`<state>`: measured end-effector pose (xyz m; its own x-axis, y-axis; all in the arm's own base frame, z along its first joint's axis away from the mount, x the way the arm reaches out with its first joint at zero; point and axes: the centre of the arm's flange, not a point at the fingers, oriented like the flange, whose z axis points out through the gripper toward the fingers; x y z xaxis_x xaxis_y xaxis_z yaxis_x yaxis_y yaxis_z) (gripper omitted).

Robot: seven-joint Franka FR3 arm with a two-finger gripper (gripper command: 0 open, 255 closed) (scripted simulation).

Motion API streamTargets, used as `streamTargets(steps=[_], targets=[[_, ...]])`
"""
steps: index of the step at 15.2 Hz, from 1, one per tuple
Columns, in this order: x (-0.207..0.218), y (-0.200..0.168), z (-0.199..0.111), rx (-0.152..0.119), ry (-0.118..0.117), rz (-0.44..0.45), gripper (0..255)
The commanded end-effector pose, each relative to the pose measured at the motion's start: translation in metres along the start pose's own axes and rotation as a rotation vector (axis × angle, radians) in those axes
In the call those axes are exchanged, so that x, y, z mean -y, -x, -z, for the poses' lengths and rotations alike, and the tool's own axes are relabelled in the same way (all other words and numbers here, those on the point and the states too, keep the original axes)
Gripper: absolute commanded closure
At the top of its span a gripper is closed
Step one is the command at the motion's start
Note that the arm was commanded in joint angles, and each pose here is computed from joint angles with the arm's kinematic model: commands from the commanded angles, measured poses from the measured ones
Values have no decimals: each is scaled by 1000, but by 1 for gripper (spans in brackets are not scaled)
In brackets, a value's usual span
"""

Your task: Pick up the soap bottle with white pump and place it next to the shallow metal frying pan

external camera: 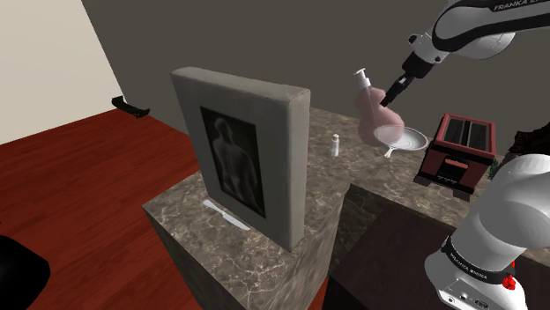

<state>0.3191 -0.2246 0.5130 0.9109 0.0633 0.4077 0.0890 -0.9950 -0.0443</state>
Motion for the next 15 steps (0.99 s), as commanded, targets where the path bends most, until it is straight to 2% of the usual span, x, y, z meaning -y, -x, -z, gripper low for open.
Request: streamTargets(steps=[1,15], targets=[[0,4,-9,-2,1,0,255],[-3,34,-76,-2,1,0,255]])
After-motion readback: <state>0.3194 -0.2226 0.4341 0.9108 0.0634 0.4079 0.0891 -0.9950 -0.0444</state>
